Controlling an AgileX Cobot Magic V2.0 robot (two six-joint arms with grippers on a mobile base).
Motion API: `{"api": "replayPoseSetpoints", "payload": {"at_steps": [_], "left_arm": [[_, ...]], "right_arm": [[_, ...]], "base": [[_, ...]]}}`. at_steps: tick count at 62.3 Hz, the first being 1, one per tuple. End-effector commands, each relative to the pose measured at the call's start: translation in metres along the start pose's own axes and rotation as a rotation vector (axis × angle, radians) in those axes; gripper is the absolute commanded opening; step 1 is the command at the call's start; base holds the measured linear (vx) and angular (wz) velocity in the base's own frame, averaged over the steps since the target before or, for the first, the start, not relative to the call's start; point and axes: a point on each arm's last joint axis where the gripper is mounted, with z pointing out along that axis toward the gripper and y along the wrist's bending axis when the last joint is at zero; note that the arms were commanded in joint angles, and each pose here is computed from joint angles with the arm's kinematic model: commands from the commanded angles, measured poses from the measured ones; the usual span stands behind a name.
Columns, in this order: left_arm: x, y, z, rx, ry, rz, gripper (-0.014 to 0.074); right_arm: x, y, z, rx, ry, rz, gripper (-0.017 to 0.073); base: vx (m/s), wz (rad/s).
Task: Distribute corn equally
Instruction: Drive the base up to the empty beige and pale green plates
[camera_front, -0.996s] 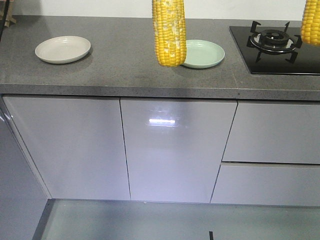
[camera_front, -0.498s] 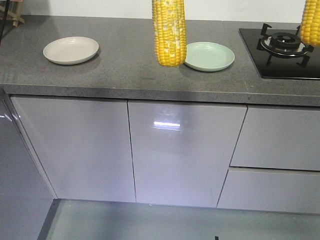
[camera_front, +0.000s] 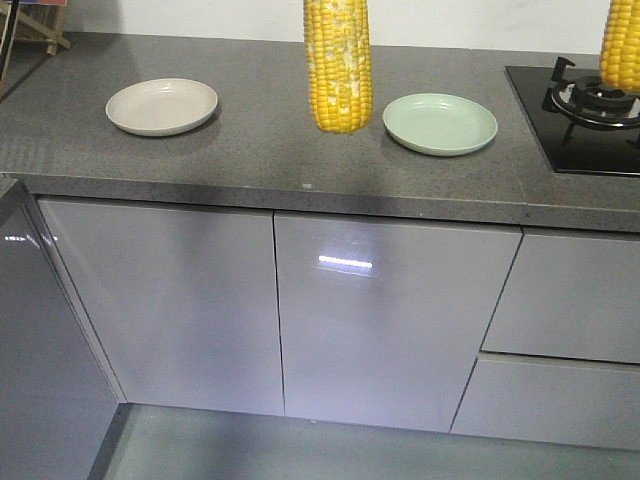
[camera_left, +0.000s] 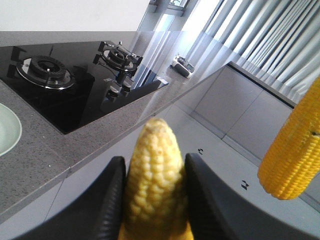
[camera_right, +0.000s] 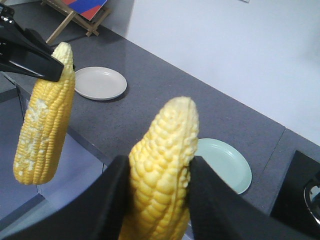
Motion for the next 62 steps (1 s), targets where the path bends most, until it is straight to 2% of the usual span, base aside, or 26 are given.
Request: {"api": "replayPoseSetpoints", "payload": {"at_steps": [1, 62], "left_arm": [[-0.0184, -0.0525, -0.0288, 0.077, -0.106, 0.085, -0.0007], [-0.0184, -0.0525, -0.0288, 0.077, -0.106, 0.085, -0.0007]], "right_arm": [[-0.0075, 0.0053, -0.0113, 0.007, -0.055, -0.015, -0.0004], [-0.0072, 0.0054, -0.0112, 0.005, -0.052, -0.015, -0.0004]], "base": [[0.08, 0.06], [0.09, -0.02]]}}
